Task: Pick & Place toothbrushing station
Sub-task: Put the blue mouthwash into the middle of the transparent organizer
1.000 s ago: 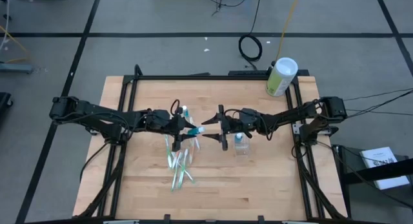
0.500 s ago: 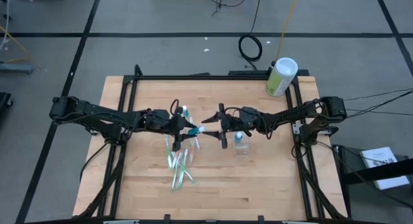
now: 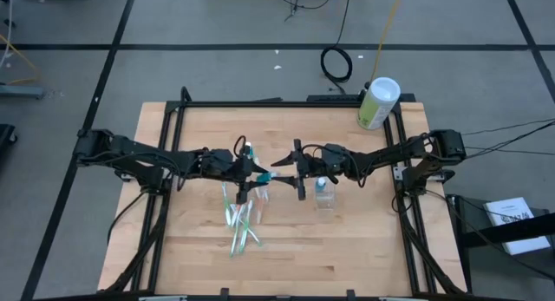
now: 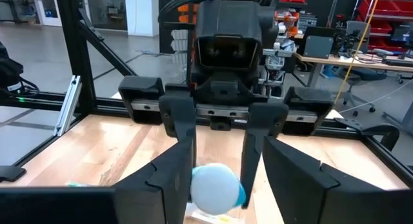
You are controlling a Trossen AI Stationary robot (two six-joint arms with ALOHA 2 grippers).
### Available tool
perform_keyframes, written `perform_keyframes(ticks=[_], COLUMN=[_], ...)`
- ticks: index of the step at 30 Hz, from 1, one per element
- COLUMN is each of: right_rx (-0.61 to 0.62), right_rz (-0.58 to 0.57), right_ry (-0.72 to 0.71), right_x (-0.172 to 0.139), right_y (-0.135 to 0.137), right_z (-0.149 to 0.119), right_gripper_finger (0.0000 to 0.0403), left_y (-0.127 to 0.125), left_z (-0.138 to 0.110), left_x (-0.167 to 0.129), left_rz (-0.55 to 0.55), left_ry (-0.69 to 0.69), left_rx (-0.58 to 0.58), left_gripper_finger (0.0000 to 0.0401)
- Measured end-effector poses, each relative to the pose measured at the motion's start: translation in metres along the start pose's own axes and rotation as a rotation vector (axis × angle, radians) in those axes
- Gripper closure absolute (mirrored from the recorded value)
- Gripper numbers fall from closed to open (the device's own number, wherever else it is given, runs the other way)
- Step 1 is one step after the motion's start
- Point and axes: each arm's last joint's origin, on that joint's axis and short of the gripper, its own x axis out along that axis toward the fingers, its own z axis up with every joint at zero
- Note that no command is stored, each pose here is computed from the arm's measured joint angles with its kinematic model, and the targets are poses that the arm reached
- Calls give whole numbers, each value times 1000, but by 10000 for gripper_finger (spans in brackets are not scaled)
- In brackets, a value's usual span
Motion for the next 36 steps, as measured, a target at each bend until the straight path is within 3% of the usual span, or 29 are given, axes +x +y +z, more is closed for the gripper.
perform_keyframes(ticks=[21, 36], right_rx=[5, 4], right_rz=[3, 4], right_ry=[44, 45], right_x=[0, 0], right_y=[0, 0], right_z=[-4, -4], right_gripper_finger=[244, 281], left_y=[1, 1], left_z=[2, 2], left_x=[-3, -3], left_rz=[33, 33], left_ry=[-7, -2], left_rx=[28, 29], left_gripper_finger=[233, 233])
